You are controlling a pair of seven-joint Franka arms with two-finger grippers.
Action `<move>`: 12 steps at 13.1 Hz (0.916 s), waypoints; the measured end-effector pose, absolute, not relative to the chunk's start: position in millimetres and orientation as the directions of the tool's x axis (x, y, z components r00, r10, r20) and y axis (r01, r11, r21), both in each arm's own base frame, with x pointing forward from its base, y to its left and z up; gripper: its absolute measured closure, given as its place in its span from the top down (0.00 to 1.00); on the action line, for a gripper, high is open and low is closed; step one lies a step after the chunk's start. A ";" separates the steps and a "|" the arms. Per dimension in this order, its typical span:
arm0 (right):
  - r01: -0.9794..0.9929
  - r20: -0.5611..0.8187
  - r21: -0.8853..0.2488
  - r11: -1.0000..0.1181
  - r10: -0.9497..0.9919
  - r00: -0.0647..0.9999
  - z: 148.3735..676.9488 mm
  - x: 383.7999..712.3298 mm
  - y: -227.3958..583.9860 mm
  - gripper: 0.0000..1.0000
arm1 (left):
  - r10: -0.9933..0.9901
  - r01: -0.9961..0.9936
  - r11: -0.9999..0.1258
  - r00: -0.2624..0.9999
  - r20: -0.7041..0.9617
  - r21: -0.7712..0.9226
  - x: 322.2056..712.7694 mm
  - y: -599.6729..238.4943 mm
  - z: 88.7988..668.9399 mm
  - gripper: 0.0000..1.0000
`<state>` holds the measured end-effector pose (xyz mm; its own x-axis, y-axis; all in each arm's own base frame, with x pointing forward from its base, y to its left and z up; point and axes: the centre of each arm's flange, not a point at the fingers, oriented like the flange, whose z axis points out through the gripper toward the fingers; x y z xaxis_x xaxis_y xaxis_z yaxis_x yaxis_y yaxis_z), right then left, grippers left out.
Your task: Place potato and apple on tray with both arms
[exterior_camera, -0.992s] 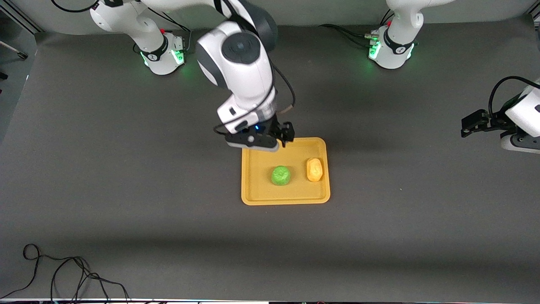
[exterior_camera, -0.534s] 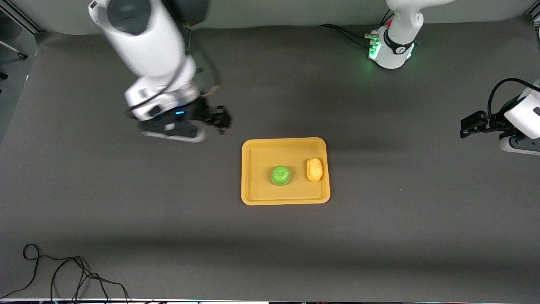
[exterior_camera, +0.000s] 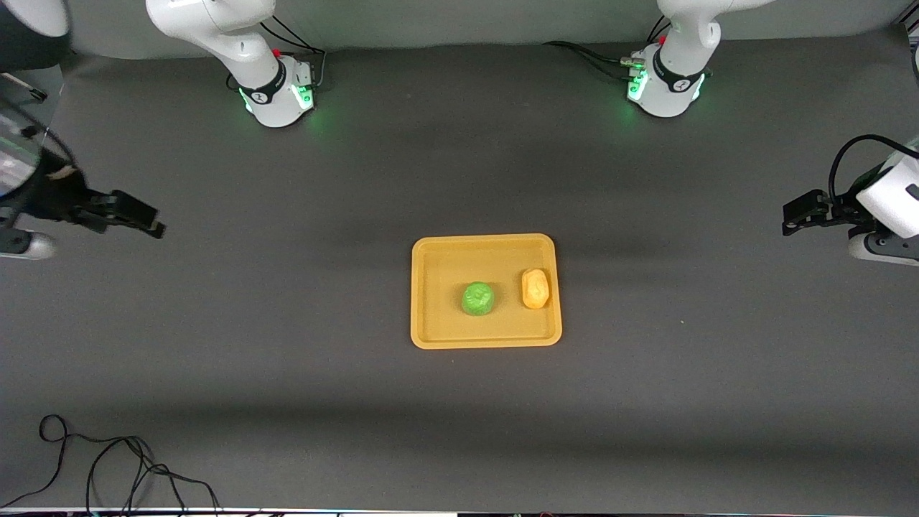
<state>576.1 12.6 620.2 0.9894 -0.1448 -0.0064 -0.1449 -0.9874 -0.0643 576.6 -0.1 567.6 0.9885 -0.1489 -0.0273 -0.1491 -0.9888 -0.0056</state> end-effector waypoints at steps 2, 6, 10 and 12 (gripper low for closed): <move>-0.141 -0.010 -0.069 -0.988 -0.140 0.990 616.3 575.2 -25.9 1.00 | -0.149 -0.149 -0.989 0.988 -0.029 -0.005 576.9 -0.2 566.8 1.00; -0.131 -0.009 -0.056 -0.990 -0.130 0.991 616.0 574.9 -31.4 1.00 | -0.149 -0.149 -0.989 0.988 -0.031 -0.004 577.4 -0.1 565.4 1.00; -0.047 -0.013 -0.049 -0.998 -0.047 0.999 612.0 574.7 -28.8 1.00 | -0.149 -0.149 -0.989 0.988 -0.032 -0.004 577.5 -0.1 565.1 1.00; 0.001 -0.021 -0.044 -0.999 0.002 1.000 607.2 574.4 -29.4 1.00 | -0.149 -0.149 -0.989 0.988 -0.032 -0.004 577.5 -0.1 565.1 1.00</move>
<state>574.4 -29.4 607.2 0.9998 0.0017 -0.0214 0.0008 -0.9990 -0.0441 577.5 -0.1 565.1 0.9883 -0.1492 -0.0319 -0.1494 -0.9888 -0.0040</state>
